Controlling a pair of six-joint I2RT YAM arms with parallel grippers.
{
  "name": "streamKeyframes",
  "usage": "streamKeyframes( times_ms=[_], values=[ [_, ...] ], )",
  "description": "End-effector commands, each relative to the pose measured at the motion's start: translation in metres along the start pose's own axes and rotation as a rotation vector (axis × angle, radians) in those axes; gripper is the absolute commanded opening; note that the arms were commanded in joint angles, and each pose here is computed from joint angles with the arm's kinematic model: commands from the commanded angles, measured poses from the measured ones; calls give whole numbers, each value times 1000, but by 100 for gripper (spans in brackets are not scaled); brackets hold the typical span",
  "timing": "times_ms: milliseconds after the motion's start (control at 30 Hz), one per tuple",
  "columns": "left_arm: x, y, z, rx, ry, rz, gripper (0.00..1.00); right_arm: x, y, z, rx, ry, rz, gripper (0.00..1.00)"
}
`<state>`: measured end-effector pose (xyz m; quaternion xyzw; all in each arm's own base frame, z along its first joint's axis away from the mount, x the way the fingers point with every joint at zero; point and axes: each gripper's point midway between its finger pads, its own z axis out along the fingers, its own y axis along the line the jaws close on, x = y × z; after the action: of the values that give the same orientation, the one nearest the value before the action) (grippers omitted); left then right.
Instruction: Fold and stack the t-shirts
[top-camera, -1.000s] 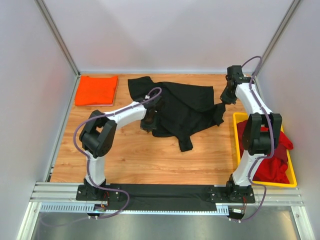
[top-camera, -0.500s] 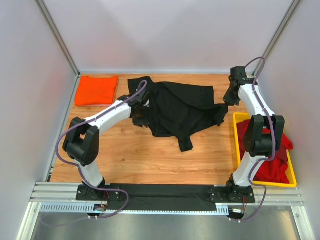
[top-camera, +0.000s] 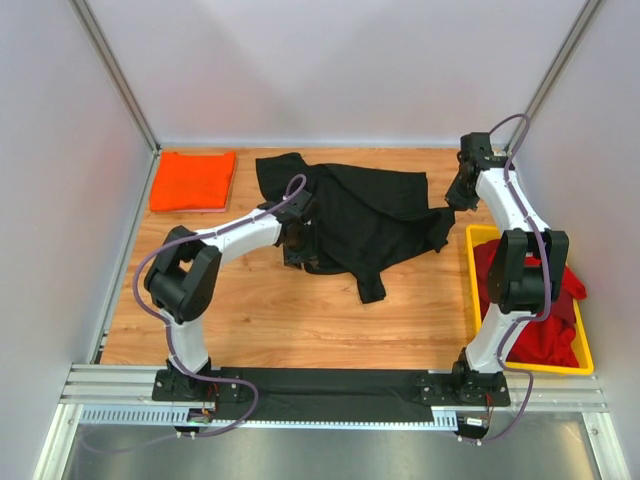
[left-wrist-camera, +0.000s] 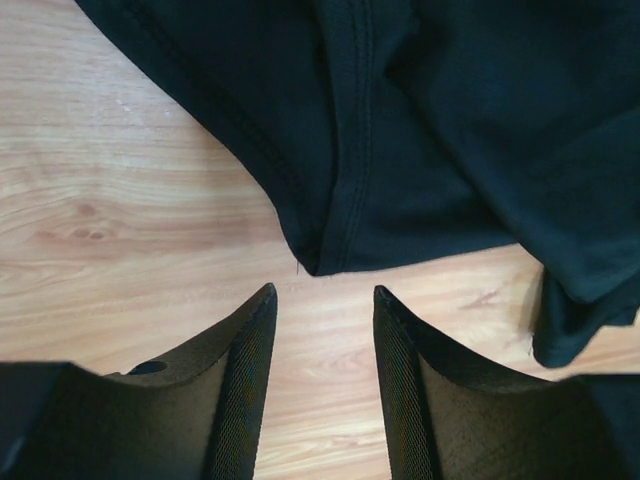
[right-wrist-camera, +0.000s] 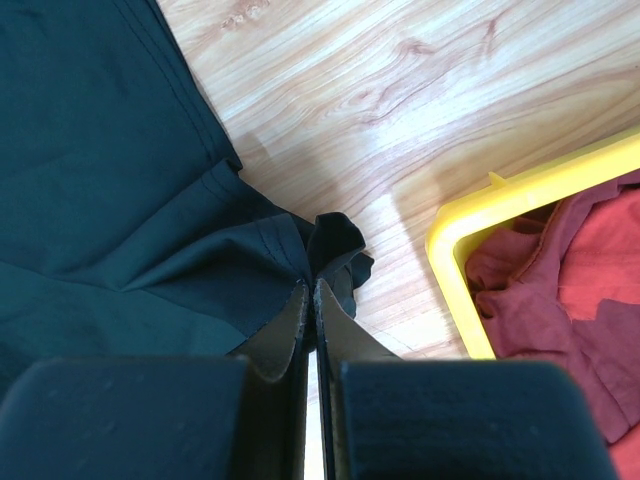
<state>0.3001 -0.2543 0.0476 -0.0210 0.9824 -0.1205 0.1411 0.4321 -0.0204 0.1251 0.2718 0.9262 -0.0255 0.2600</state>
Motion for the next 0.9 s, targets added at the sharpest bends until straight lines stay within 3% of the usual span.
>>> streamKeyframes(
  times_ms=[0,133,233,267,467,733,867],
  values=[
    [-9,-11,14,5,-25,-55,51,-12,6,-1,-27,-38,-9,0],
    [-4,-14,26,-31,-25,-46,49,-12,6,-1,-27,-38,-8,0],
    [1,-4,34,-107,-4,-48,42,-12,4,-1,-20,-39,-11,0],
    [1,-2,36,-123,-6,-48,32,-11,3,0,-18,-37,-9,0],
    [-19,14,15,-235,-74,-5,0,-8,2,3,-13,-26,-2,0],
    [-50,43,-76,-338,-219,92,0,1,-37,-24,113,-6,19,0],
    [-56,64,-96,-322,-202,80,0,7,-39,-37,90,-3,11,0]
  ],
)
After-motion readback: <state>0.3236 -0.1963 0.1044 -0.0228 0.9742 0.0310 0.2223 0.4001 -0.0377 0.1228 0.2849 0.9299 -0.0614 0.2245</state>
